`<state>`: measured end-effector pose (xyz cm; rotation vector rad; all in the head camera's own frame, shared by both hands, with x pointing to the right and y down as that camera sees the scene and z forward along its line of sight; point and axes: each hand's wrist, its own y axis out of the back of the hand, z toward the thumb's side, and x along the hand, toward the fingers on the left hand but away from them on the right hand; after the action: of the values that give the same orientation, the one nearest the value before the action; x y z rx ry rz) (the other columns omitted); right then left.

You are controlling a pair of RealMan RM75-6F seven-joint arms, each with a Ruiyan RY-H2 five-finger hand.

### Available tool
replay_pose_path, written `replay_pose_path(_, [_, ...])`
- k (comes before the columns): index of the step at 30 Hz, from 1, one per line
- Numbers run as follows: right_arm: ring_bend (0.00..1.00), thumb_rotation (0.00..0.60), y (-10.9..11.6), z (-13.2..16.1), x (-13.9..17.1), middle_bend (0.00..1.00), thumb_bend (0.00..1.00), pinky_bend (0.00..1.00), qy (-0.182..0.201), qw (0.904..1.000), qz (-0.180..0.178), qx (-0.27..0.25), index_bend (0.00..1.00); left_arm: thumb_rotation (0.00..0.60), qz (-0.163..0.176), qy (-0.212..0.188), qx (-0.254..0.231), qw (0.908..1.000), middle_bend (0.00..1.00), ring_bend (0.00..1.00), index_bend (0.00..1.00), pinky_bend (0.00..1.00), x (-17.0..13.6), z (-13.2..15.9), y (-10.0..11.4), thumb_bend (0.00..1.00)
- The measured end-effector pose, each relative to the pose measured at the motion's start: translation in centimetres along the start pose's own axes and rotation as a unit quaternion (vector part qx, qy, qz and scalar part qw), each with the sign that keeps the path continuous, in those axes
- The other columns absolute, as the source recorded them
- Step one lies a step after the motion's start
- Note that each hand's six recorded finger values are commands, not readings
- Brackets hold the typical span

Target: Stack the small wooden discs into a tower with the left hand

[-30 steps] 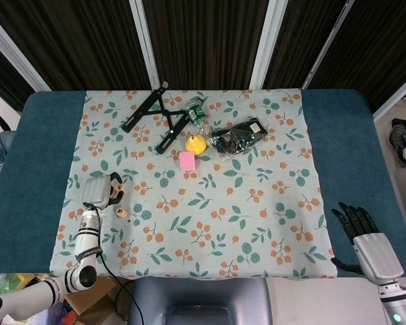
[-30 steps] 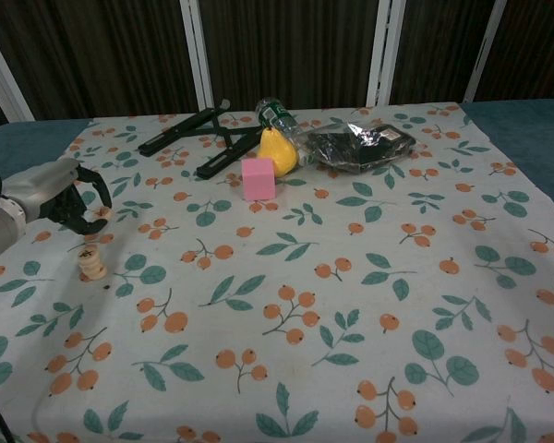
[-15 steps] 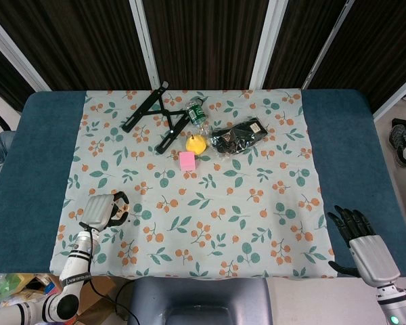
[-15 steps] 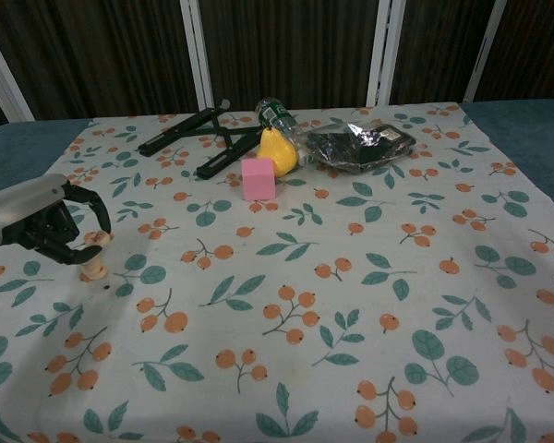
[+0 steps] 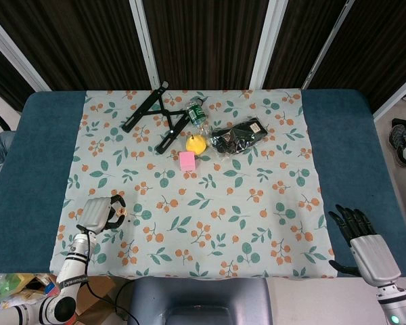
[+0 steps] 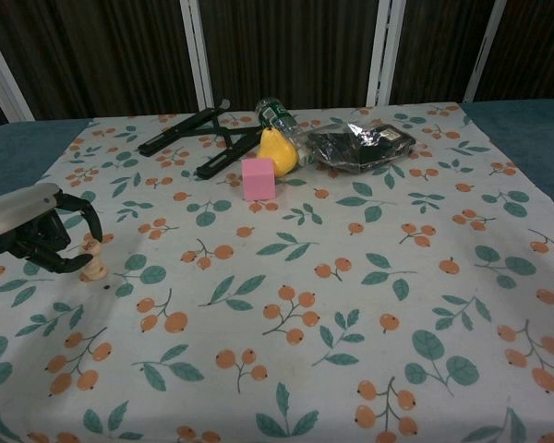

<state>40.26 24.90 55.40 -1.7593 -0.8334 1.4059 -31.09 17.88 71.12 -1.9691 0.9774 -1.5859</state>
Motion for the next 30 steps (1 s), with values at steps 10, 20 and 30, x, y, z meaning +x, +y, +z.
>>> replay_pose_path(10, [0.00,0.600,0.06,-0.01,0.05,0.00,0.20,0.00,0.000,1.0000,-0.001,-0.001,0.00,0.600,0.000,0.010,0.002,0.9999,1.00,1.00,0.49,1.00,0.22,-0.75,0.06,0.39])
replay_pose_path(20, [0.00,0.600,0.18,-0.07,0.12,0.00,0.20,0.00,-0.001,1.0000,-0.004,-0.002,0.00,0.600,0.000,0.008,0.007,0.9999,1.00,1.00,0.42,1.00,0.16,-0.73,0.11,0.39])
replay_pose_path(30, [0.00,0.600,0.29,-0.14,0.17,0.00,0.20,0.00,-0.001,1.0000,-0.006,-0.003,0.00,0.600,0.015,-0.010,0.005,0.9998,1.00,1.00,0.38,1.00,-0.66,-0.15,1.03,0.39])
